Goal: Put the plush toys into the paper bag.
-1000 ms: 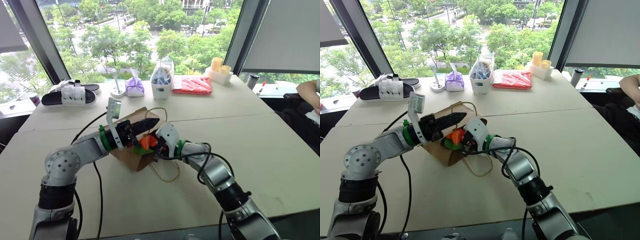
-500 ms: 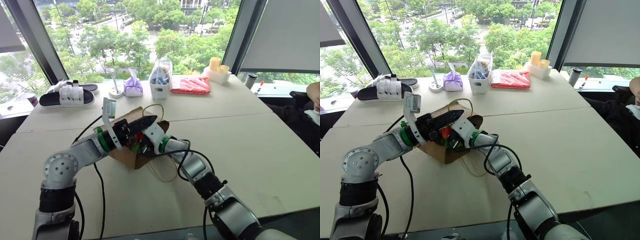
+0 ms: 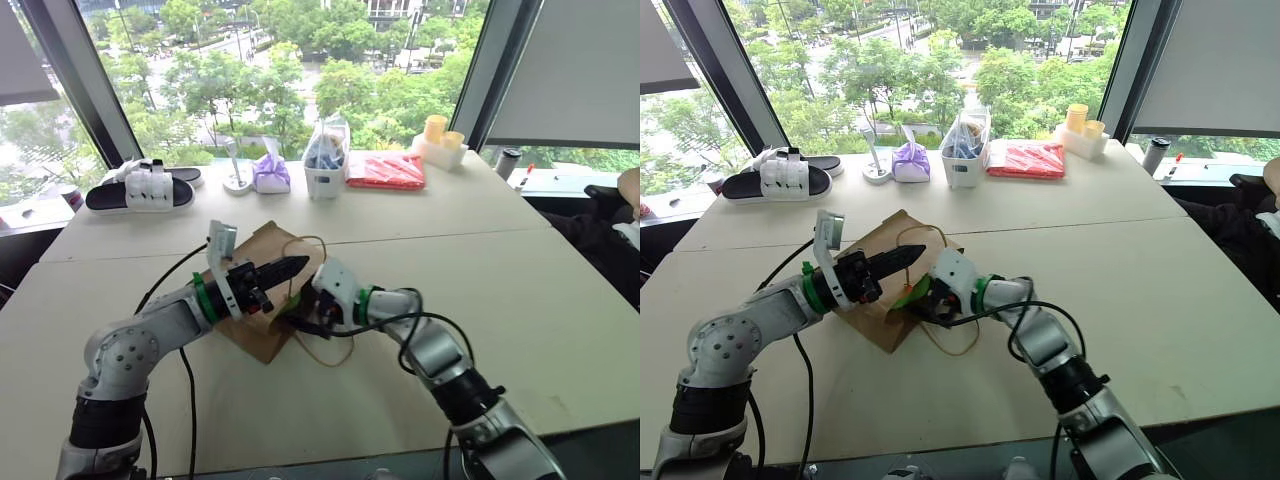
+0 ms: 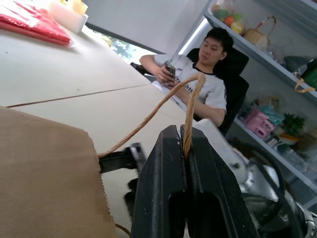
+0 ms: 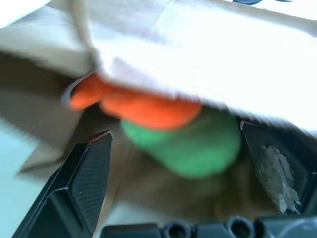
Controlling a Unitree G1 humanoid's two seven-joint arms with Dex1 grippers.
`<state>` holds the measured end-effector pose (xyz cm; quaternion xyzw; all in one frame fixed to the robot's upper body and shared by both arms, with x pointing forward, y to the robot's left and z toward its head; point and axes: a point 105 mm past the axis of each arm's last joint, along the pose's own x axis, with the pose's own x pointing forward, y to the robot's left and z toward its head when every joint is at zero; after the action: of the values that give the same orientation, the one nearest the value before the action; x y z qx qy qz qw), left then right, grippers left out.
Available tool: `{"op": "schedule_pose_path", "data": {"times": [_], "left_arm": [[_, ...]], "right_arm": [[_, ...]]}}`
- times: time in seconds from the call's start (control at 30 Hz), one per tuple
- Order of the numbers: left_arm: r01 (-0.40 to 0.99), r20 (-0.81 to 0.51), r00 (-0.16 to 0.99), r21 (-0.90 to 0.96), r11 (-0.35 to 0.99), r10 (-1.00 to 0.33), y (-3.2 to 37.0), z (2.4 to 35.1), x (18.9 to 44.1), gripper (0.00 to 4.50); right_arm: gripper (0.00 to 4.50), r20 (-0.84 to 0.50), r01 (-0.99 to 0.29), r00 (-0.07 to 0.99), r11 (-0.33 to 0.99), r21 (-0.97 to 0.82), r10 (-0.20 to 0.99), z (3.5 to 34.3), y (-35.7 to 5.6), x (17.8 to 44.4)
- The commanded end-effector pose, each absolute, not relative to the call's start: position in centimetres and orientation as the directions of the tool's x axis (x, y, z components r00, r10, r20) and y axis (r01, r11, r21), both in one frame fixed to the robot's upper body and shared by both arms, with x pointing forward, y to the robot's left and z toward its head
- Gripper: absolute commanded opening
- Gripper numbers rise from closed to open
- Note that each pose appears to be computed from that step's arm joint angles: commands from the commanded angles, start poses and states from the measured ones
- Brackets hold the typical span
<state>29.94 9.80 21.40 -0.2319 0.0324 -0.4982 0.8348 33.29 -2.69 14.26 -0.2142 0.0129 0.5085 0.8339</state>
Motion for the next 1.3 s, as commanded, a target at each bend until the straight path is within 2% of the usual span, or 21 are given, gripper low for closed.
{"op": "schedule_pose_path", "data": {"times": [0.03,0.13,0.23,0.4,0.57,0.67,0.73,0.77,0.9,0.93,1.1,1.2,1.3], "left_arm": [[0.83,0.2,0.497,-0.392,0.396,-0.844,9.9,21.7,29.8,0.0],[0.831,0.204,0.495,-0.395,0.392,-0.845,9.7,21.6,29.8,0.0],[0.832,0.214,0.496,-0.392,0.391,-0.842,9.5,21.6,30.0,0.0],[0.836,0.232,0.497,-0.388,0.389,-0.836,9.2,21.9,30.0,0.0],[0.836,0.229,0.499,-0.384,0.393,-0.836,9.1,21.8,29.8,0.0],[0.834,0.226,0.503,-0.379,0.4,-0.834,9.1,21.7,29.7,0.0],[0.833,0.229,0.507,-0.379,0.404,-0.831,9.1,21.8,29.6,0.0],[0.832,0.23,0.509,-0.378,0.406,-0.829,9.2,21.8,29.6,0.0],[0.829,0.237,0.519,-0.375,0.416,-0.821,9.3,22.0,29.6,0.0],[0.829,0.24,0.52,-0.374,0.417,-0.82,9.3,22.1,29.5,0.0],[0.825,0.256,0.53,-0.375,0.422,-0.809,9.5,22.6,29.4,0.0],[0.826,0.307,0.541,-0.373,0.424,-0.783,10.0,24.2,29.6,0.0],[0.824,0.343,0.547,-0.379,0.42,-0.764,10.4,25.3,29.8,0.0]], "right_arm": [[4.46,-0.189,-0.838,0.497,0.411,-0.358,0.847,17.1,-4.7,32.2],[4.46,-0.231,-0.828,0.531,0.442,-0.344,0.815,16.7,-6.7,32.1],[4.46,-0.341,-0.797,0.597,0.491,-0.351,0.726,13.6,-9.6,32.6],[4.46,-0.392,-0.797,0.602,0.549,-0.25,0.696,9.4,-9.4,33.1],[4.46,-0.382,-0.773,0.631,0.592,-0.228,0.675,8.1,-8.8,34.1],[3.68,-0.387,-0.79,0.611,0.566,-0.236,0.691,7.7,-7.8,33.7],[2.69,-0.385,-0.804,0.592,0.547,-0.232,0.708,7.7,-7.1,33.3],[2.39,-0.383,-0.808,0.588,0.543,-0.23,0.712,7.7,-6.9,33.2],[0.29,-0.376,-0.817,0.576,0.527,-0.234,0.726,8.0,-6.0,33.1],[0.02,-0.373,-0.816,0.578,0.53,-0.232,0.726,8.2,-6.0,33.3],[0.02,-0.342,-0.823,0.566,0.536,-0.187,0.75,10.5,-6.5,33.4],[0.02,-0.221,-0.842,0.539,0.531,-0.1,0.813,16.5,-7.9,33.2],[0.02,-0.161,-0.857,0.514,0.509,-0.074,0.842,20.4,-8.9,32.7]]}}
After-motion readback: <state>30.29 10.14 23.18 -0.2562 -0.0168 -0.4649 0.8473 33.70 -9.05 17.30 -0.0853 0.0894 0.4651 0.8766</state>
